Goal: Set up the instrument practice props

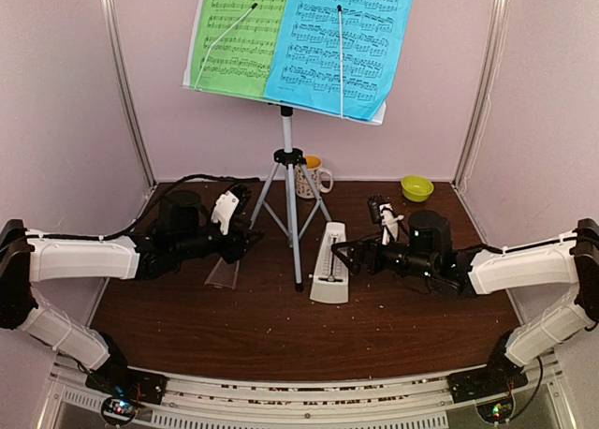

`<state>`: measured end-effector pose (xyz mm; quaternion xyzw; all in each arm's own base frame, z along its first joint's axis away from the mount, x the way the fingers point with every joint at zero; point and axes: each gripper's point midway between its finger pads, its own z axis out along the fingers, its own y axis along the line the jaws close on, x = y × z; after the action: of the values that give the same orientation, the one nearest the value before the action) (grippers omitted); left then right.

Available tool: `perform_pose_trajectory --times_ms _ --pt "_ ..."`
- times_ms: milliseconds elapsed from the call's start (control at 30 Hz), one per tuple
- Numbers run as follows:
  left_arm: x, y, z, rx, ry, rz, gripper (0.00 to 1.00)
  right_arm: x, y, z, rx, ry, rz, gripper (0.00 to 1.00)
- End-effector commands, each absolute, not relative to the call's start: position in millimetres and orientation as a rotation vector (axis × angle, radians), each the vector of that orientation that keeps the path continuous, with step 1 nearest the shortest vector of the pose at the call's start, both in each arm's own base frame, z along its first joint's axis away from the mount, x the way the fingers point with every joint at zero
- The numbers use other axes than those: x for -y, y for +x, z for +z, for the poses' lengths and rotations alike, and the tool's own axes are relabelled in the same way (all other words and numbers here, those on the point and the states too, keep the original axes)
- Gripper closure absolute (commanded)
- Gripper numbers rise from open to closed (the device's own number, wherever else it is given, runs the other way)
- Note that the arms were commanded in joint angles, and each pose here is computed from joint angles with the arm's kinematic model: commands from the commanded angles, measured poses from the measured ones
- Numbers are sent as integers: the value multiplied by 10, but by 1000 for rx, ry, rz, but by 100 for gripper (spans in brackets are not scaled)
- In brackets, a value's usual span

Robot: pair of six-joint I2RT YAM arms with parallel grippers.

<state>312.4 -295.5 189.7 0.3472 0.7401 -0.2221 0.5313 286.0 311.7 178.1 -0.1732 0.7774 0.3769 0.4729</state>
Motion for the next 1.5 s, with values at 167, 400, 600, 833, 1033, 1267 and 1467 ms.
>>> perform_pose_trajectory --times_ms 167,400,600,833,1033,1267,1467 --pt "3040 3128 2033 -1702 827 -558 56 -3136 3046 1789 -1915 -374 805 13" --pt "3038 3128 2020 -1705 829 -555 56 -3048 3087 1721 -1937 -335 751 36" --pt "3044 3123 2021 -1703 832 -560 56 -3026 3060 1740 -1933 -336 755 46" --pt "3056 3116 2016 -1701 837 -565 56 -2998 3007 1741 -1929 -343 766 61" --pt "3061 3115 2026 -1698 837 -567 56 -3012 3010 1753 -1919 -345 774 65" --pt "3056 3111 2016 -1701 838 -566 56 -3002 2969 1765 -1917 -359 782 71" --pt "3059 3118 2028 -1695 834 -564 56 -2943 2921 1779 -1918 -360 778 53"
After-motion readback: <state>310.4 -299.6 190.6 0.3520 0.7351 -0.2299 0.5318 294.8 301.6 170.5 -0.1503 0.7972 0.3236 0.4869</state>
